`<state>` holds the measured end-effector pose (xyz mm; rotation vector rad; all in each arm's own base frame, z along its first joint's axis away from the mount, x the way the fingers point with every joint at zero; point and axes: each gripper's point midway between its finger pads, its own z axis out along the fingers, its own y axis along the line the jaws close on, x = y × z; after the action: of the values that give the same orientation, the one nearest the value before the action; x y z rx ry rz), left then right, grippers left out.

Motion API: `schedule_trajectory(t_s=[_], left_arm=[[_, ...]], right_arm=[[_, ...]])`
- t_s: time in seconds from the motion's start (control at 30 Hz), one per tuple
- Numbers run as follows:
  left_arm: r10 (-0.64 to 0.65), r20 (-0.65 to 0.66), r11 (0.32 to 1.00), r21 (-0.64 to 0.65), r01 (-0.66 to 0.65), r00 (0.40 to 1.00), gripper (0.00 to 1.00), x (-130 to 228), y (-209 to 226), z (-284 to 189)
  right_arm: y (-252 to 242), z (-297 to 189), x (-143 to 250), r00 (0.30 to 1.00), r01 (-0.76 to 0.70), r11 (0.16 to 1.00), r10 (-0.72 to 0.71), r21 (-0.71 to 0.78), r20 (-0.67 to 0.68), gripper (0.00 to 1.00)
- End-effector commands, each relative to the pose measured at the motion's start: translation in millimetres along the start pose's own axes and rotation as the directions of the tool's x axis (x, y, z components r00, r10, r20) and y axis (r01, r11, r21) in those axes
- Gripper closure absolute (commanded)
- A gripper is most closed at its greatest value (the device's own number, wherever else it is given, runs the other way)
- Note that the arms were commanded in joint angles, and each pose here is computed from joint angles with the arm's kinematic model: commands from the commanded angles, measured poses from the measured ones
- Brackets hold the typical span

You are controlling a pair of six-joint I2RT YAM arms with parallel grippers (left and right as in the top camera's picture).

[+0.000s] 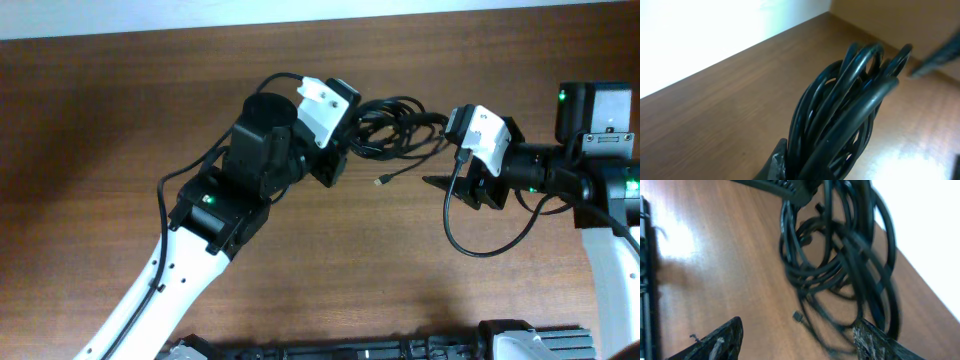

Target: Untangle cables

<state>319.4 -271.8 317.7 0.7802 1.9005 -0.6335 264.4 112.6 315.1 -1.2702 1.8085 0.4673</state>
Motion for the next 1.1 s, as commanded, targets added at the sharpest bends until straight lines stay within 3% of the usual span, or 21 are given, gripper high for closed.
schedule_trajectory(t_s=[0.0, 0.4, 0.77, 0.87, 1.0, 1.07], left_arm=[[0.051, 0.033, 0.995, 0.084, -0.053, 0.998, 1.00, -8.7, -17.0, -4.8], [0.067, 0.051, 0.974, 0.214, -0.077, 0.996, 1.00, -10.5, -39.6, -8.3], [0.081, 0.058, 0.963, 0.254, -0.093, 0.995, 1.00, -10.4, -46.7, -9.9], [0.129, 0.082, 0.938, 0.313, -0.149, 0.988, 1.00, -10.8, -57.6, -13.4], [0.139, 0.103, 0.930, 0.328, -0.165, 0.985, 1.00, -14.5, -60.8, -14.7], [0.141, 0.110, 0.930, 0.327, -0.169, 0.984, 1.00, -16.1, -60.8, -14.6]], right_arm=[[-2.1, -3.7, -11.6, 0.996, 0.080, 0.997, -0.080, 0.014, 0.041, 0.32], [-8.6, -3.6, -15.5, 0.993, 0.107, 0.994, -0.109, 0.038, 0.052, 0.32], [-18.4, -4.2, -17.5, 0.989, 0.139, 0.987, -0.142, 0.079, 0.045, 0.32], [-21.5, -3.2, -15.6, 0.989, 0.139, 0.986, -0.143, 0.086, 0.034, 0.32], [-22.7, 1.5, -10.7, 0.992, 0.118, 0.991, -0.120, 0.067, 0.026, 0.40], [-21.4, 4.3, -6.3, 0.995, 0.097, 0.994, -0.098, 0.048, 0.017, 0.52]])
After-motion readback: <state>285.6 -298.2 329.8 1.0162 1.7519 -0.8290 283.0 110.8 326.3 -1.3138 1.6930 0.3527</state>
